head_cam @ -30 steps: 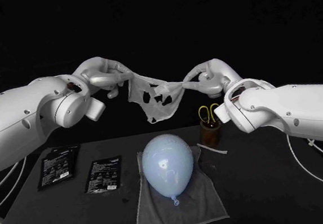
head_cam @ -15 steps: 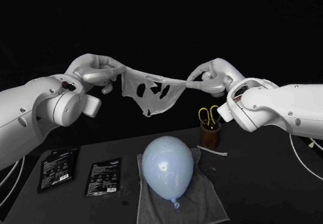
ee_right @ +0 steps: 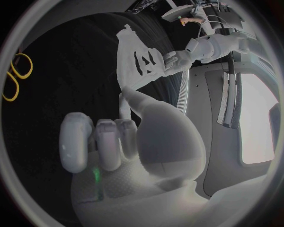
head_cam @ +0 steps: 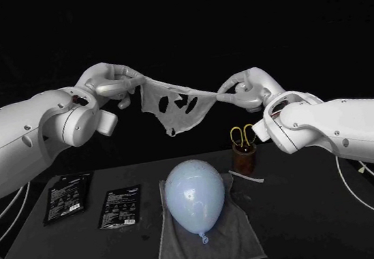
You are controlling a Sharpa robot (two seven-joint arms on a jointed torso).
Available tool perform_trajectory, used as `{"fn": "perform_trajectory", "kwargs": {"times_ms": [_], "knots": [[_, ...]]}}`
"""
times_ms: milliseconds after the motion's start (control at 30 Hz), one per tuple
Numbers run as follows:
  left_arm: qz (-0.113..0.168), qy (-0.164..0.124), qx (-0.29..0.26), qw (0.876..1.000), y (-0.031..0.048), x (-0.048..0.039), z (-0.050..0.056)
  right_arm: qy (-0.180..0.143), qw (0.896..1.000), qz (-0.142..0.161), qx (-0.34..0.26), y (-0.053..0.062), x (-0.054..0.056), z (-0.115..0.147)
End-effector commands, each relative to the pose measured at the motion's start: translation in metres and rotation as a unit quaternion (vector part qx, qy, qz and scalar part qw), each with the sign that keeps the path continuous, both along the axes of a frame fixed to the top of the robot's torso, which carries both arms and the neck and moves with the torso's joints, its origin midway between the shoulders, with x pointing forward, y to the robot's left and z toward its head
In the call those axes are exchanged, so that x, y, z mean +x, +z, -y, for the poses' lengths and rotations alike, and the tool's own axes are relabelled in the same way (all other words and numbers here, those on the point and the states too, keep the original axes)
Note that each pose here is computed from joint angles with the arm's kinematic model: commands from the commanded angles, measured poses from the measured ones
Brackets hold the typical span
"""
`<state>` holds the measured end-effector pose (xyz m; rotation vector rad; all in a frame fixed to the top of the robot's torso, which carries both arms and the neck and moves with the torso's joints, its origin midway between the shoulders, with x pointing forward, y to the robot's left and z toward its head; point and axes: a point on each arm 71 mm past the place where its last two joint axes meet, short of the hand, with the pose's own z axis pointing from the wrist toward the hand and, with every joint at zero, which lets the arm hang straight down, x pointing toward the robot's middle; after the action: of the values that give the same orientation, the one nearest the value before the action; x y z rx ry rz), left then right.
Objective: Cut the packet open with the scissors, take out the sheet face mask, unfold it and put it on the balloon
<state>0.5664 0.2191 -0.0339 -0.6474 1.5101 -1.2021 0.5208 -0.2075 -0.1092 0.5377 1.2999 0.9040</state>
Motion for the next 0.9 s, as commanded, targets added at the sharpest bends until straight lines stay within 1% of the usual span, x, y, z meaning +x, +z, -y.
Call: {"fn": "perform_trajectory", "kwargs": {"times_ms": [33, 233, 367, 533, 767, 833, 900], "knots": [[0.01, 0.0, -0.009, 1.0, 0.0044, 0.0003, 0.001, -0.002, 1.0, 0.007, -0.001, 0.002, 0.0, 0.0], [0.012, -0.008, -0.009, 1.0, 0.0057, -0.0003, 0.003, 0.004, 1.0, 0.003, 0.005, 0.002, -0.003, -0.003], [0.014, -0.018, -0.005, 1.0, 0.0061, -0.0014, 0.004, 0.014, 1.0, -0.001, 0.013, 0.002, -0.009, -0.009], [0.017, -0.032, 0.008, 0.999, 0.006, -0.0024, 0.006, 0.029, 0.999, -0.01, 0.026, 0.002, -0.02, -0.018], [0.022, -0.057, 0.035, 0.998, 0.0048, -0.0017, 0.006, 0.051, 0.997, -0.026, 0.049, -0.002, -0.035, -0.031], [0.023, -0.065, 0.043, 0.997, 0.0041, -0.0015, 0.005, 0.059, 0.996, -0.032, 0.058, -0.005, -0.04, -0.034], [0.022, -0.074, 0.051, 0.996, 0.003, -0.0011, 0.003, 0.07, 0.994, -0.042, 0.071, -0.01, -0.048, -0.039]]}}
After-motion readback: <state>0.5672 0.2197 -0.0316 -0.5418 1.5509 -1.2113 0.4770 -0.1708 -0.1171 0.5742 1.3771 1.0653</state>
